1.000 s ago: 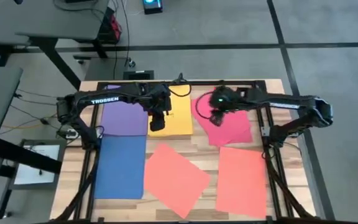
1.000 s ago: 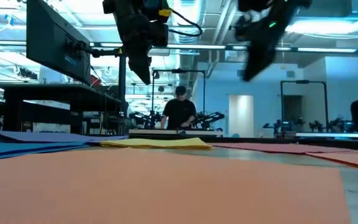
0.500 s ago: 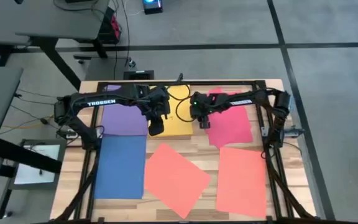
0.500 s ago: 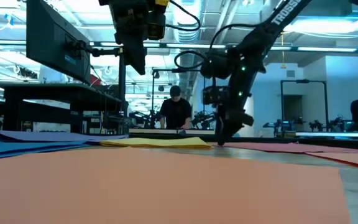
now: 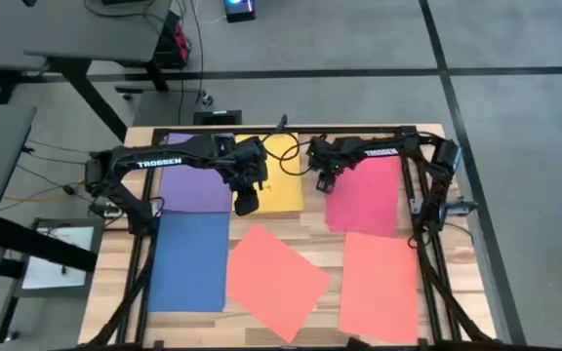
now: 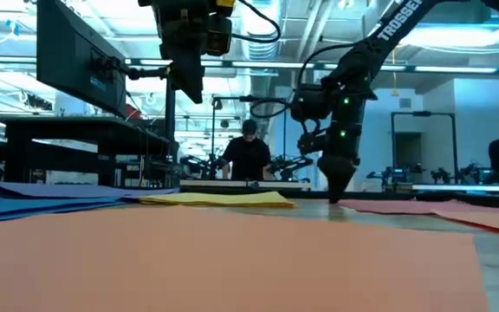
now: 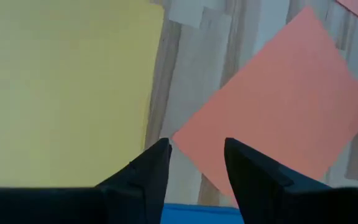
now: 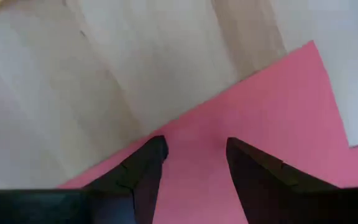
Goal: Organize paper
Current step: Stack the red paper on top of the red paper
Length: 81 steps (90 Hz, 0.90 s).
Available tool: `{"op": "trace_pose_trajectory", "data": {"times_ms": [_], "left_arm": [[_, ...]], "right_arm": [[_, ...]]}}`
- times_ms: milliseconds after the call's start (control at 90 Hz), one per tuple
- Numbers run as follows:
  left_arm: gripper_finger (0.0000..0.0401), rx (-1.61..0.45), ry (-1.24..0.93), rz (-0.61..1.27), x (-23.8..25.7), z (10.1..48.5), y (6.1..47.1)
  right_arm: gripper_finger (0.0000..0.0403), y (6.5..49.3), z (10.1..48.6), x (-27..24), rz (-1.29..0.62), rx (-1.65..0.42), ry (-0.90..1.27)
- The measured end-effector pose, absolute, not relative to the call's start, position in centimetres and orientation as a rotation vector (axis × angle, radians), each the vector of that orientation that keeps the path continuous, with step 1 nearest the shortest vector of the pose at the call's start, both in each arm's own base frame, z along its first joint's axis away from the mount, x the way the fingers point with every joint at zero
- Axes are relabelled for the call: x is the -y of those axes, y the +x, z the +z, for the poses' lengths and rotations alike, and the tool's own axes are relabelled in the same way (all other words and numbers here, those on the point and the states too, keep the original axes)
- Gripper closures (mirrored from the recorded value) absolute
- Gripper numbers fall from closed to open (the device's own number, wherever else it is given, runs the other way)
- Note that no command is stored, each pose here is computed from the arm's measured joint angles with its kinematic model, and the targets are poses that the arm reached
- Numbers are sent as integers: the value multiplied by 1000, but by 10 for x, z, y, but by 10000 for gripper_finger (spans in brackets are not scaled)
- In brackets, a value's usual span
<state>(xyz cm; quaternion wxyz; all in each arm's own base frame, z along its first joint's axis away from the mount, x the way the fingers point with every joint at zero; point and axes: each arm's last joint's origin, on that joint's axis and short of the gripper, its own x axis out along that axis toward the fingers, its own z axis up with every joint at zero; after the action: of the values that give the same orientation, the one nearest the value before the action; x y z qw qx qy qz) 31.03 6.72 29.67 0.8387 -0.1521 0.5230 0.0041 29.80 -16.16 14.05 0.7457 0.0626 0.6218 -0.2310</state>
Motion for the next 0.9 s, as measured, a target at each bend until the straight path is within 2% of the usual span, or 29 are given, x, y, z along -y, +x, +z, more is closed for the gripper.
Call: {"op": "trace_pose_trajectory", "data": {"times_ms": [100, 222, 344, 533, 678, 789, 900], "left_arm": [[263, -1088, -316, 8, -68, 297, 312], [263, -1087, -315, 7, -68, 297, 312], [263, -1087, -314, 7, -68, 298, 312], [263, -1086, -277, -15, -68, 297, 312], [263, -1085, -253, -29, -68, 297, 312], [263, -1085, -235, -40, -68, 297, 312], [263, -1084, -236, -36, -69, 297, 312]], "right_arm": [[232, 295, 142, 166, -564, -1365, 137], [232, 284, 141, 174, -662, -1398, 249], [232, 277, 145, 176, -689, -1416, 281], [232, 278, 193, 171, -724, -1266, 291], [232, 268, 223, 158, -789, -1174, 431], [232, 253, 231, 143, -818, -1223, 488], [232, 233, 226, 133, -954, -1247, 654]]}}
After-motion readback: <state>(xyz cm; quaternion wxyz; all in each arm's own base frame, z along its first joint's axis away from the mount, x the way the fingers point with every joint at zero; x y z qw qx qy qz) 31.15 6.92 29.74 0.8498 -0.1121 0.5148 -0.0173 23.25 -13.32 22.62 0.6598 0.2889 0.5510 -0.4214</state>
